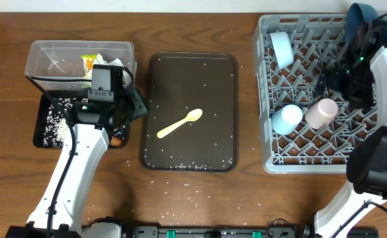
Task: Sort waste into correct bins and load items into the dishwasher rack
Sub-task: 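Carry the pink cup with the right gripper into the rack and release, then move the right gripper to the yellow spoon on the brown tray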
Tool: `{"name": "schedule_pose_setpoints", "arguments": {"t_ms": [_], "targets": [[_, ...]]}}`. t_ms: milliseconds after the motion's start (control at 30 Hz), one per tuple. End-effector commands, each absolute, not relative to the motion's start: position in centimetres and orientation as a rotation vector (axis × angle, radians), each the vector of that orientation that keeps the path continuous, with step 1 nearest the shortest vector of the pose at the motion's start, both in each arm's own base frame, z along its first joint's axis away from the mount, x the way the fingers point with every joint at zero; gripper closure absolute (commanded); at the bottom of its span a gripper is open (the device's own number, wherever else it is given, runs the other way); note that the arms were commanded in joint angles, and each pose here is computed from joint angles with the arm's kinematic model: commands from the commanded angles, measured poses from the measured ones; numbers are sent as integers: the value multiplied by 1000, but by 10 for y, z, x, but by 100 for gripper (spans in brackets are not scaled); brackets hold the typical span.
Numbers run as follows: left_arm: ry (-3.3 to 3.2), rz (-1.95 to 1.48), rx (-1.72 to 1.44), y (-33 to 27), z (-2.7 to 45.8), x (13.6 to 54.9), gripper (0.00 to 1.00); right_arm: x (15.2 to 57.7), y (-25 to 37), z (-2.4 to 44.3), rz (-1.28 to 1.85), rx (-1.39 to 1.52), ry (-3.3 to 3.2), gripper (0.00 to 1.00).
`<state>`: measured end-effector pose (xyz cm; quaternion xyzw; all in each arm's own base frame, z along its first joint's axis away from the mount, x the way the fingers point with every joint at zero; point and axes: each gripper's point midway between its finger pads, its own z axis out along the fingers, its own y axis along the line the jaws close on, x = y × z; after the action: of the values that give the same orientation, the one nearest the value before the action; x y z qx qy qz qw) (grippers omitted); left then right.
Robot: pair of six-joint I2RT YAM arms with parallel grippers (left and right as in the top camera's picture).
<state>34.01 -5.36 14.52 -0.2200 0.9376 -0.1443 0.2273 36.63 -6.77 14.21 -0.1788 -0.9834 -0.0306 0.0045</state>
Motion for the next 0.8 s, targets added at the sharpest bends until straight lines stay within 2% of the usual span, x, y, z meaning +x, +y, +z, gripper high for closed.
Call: {"name": "schedule_pose_setpoints", "arguments": {"t_ms": [0,200,333,367,400,533,667,767], "targets": [[2568,-380,-584,-52,152,343,53,380,-53,187,-161,-526,-3217,6],[2567,-379,-585,-52,152,344,52,388,-6,231,-334,-353,-3351,9],[2547,-271,-604,-37,151,345,51,395,65,245,-551,-80,-3390,13],[2544,-244,-614,-33,151,345,46,396,78,246,-568,-23,-3395,14],[2537,-222,-624,-29,151,346,45,397,96,246,-586,52,-3404,15],[2530,-202,-657,-19,150,345,42,402,162,238,-661,210,-3414,20],[2528,-144,-694,-3,148,343,40,406,211,212,-635,213,-3420,32],[2525,-39,-744,15,146,336,28,401,242,182,-648,134,-3378,44]]}}
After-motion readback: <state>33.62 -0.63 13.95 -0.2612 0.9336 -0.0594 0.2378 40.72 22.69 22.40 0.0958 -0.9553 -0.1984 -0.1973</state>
